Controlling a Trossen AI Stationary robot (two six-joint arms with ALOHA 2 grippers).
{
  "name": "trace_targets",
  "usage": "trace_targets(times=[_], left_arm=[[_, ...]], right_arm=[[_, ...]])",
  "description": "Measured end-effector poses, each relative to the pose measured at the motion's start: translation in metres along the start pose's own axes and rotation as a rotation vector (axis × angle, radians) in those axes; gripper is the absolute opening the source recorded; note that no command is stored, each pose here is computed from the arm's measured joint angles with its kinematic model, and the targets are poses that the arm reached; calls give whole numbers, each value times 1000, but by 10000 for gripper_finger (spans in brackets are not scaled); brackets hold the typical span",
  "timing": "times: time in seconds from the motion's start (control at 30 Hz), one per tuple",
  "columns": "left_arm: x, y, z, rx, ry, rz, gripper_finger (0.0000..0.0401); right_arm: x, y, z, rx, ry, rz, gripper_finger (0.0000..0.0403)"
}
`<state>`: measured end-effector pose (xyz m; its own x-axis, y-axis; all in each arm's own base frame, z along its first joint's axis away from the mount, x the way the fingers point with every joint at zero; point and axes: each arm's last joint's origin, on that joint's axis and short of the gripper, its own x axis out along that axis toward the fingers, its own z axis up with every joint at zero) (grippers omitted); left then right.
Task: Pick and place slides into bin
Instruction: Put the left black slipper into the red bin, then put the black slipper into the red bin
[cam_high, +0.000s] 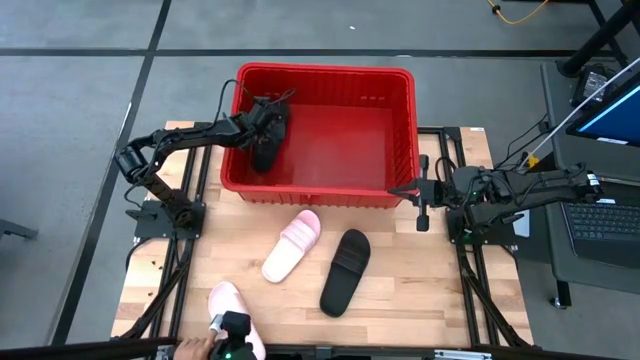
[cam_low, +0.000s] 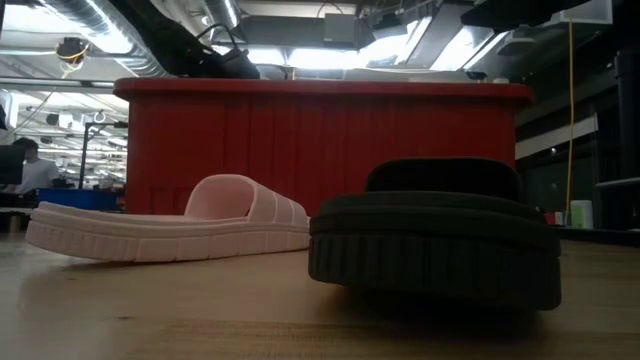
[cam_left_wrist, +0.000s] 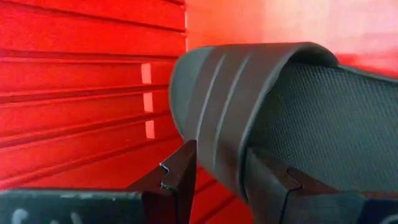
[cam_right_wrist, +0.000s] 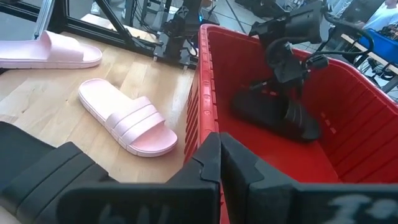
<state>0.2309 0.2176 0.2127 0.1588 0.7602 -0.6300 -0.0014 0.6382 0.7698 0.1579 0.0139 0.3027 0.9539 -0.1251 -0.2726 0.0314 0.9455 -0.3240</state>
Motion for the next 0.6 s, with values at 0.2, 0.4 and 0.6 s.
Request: trace_targets(times=[0.2,0.4,0.6], left_arm=[[0,0,0,17,-11,-5,116],[0,-1,0,7,-11,-23,116],[-6,6,2,-24,8,-56,116]], right_arm=[[0,0,0,0,0,0,6],[0,0,0,0,0,0,6],[0,0,1,2,-9,-3,6]])
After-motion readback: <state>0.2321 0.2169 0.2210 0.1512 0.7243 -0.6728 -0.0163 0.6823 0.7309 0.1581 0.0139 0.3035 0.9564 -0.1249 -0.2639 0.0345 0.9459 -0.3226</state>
